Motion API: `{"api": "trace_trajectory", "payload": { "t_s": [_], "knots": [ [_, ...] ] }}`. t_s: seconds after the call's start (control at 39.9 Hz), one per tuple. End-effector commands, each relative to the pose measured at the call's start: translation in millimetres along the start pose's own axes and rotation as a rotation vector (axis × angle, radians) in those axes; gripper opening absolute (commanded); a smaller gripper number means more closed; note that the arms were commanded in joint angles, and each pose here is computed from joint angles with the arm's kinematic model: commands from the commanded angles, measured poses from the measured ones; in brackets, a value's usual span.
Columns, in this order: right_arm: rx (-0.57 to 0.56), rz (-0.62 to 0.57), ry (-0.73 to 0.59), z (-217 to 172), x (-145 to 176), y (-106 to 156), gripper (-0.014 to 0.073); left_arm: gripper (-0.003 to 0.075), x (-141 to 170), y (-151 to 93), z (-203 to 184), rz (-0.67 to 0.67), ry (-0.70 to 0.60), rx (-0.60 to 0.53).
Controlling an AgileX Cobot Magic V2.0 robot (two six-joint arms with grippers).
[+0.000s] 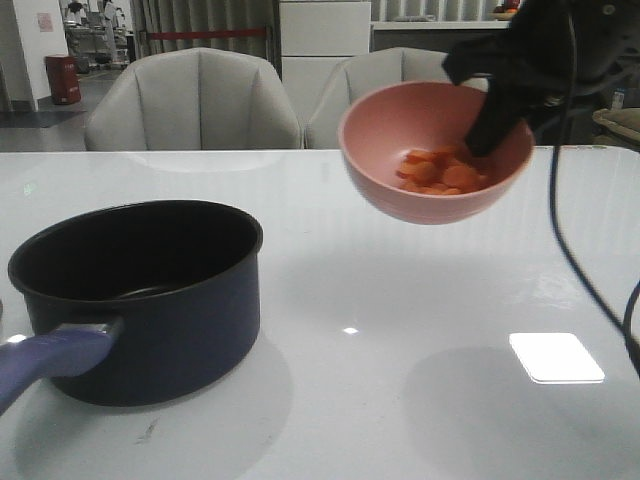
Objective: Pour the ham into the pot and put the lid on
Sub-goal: 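Lift the bowl over the saucepan and tilt it to pour carrots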
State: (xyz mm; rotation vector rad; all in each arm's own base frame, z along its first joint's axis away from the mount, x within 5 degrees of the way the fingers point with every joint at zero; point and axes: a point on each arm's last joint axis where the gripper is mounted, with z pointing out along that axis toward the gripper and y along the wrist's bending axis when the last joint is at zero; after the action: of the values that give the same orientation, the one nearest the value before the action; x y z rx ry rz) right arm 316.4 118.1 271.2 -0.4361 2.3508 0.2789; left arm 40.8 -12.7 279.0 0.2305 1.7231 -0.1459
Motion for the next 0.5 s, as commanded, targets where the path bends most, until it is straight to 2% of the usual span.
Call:
{"api": "trace_trajectory", "payload": {
  "t_s": [0.0,0.13,0.28,0.38,0.48],
  "knots": [
    [-0.029,-0.059,-0.254,-25.7,-14.0,28.5,0.0137,0.0124,-14.1,0.6,-2.4,-0.016,-0.085,-0.001],
    [-0.088,-0.129,-0.371,-28.4,-8.8,62.2,0.0137,0.0124,-14.1,0.6,-2.4,-0.016,-0.085,-0.001],
    [-0.161,-0.27,-0.562,-31.8,-12.1,108.9,0.0137,0.0124,-14.1,0.6,-2.4,-0.016,-0.085,-0.001],
    [-0.183,-0.275,-0.688,-29.7,-16.7,126.3,0.0137,0.0124,-14.1,0.6,-2.4,-0.016,-0.085,-0.001],
    [-0.168,-0.271,-0.763,-17.7,-21.5,130.7,0.0137,0.0124,-14.1,0.6,-2.4,-0.016,-0.085,-0.001]
  ]
}}
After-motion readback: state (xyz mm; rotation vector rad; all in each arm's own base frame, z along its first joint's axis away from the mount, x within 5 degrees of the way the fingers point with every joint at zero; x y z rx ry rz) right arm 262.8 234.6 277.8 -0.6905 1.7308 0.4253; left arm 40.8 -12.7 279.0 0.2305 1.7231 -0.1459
